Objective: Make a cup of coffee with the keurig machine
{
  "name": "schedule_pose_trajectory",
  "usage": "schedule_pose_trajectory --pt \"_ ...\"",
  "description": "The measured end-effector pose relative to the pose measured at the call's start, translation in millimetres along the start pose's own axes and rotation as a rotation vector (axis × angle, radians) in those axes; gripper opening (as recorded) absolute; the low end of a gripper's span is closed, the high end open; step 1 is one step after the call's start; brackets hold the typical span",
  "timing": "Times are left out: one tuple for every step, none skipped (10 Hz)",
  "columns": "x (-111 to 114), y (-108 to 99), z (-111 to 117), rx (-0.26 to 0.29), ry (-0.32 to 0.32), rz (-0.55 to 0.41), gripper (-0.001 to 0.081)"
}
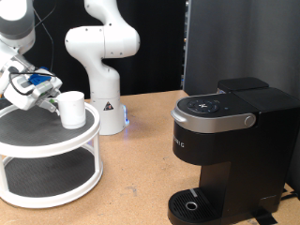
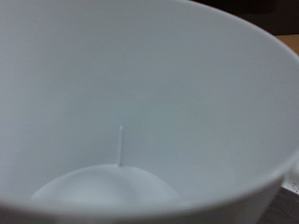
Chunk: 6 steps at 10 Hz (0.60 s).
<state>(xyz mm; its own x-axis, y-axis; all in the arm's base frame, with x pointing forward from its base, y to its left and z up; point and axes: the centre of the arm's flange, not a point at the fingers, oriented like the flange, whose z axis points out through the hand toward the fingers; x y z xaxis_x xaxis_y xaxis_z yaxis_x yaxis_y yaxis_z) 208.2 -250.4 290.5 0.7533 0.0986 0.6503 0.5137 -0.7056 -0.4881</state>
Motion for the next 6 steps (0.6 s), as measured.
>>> schedule_pose_trajectory --pt "-0.1 0.1 0.2 0.001 0.002 0.000 0.0529" --pt "-0.3 0.2 0.1 0.001 0.003 0.001 0.0392" --pt "-0.4 0.4 0.0 0.000 0.005 0.002 0.0392" --pt "-0.6 0.7 -0.3 -0.003 0.007 0.004 0.0209" --pt "-0.8 1.0 -0.5 -0.005 0.008 0.004 0.0082" --pt "-0.9 1.2 -0.5 -0.005 0.009 0.005 0.0082"
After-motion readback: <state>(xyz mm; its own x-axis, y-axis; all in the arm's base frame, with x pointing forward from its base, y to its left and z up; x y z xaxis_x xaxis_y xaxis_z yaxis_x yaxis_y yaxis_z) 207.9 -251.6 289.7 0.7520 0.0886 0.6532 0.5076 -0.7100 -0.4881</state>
